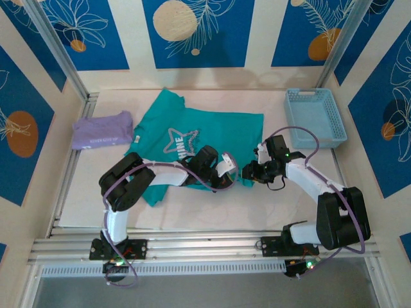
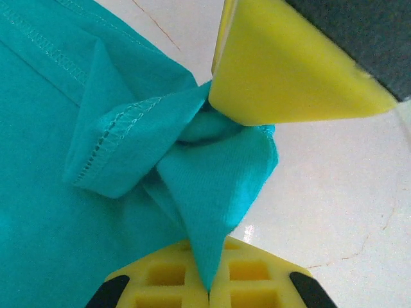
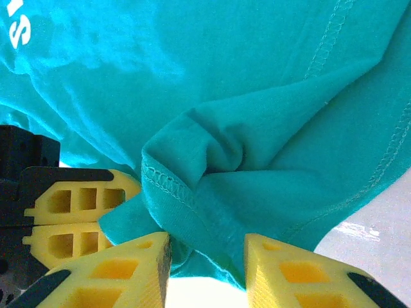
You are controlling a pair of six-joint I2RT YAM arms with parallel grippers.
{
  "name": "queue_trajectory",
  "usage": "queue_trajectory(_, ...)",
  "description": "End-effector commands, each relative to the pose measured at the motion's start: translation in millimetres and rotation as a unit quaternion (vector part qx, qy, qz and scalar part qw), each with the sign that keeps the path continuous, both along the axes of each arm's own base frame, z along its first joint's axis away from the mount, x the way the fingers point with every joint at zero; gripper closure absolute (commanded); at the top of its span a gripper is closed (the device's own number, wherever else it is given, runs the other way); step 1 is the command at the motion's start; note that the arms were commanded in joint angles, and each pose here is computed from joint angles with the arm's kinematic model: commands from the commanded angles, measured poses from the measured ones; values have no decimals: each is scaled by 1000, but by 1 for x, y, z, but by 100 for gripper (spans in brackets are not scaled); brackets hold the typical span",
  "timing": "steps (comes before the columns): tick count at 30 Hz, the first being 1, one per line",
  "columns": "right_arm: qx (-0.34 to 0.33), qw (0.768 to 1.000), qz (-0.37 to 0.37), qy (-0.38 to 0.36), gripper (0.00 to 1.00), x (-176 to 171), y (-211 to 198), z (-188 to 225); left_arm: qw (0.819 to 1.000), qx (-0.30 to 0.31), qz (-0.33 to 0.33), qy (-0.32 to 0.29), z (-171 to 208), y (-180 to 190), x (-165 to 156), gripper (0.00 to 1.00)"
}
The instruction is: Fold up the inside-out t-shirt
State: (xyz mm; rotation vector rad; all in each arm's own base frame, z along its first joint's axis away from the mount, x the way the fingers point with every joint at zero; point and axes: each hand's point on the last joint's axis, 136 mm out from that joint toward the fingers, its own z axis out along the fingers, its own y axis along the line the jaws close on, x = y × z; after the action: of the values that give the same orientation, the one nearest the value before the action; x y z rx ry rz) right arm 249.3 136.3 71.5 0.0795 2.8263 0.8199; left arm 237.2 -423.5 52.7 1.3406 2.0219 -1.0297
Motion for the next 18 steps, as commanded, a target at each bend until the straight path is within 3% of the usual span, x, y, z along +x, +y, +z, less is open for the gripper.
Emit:
queue_trajectory(1, -7, 1000, -8, 27, 64, -8, -5, -10, 1000, -12, -11, 7, 1, -4, -7, 100)
queue_trajectory(11, 6, 1000, -7, 30, 69, -7, -2, -10, 1000, -15, -12, 8, 2, -4, -8, 100)
queue_trajectory(18, 7, 999, -7, 49, 65, -9, -1, -17, 1000, -18, -12, 9, 3, -5, -8, 100)
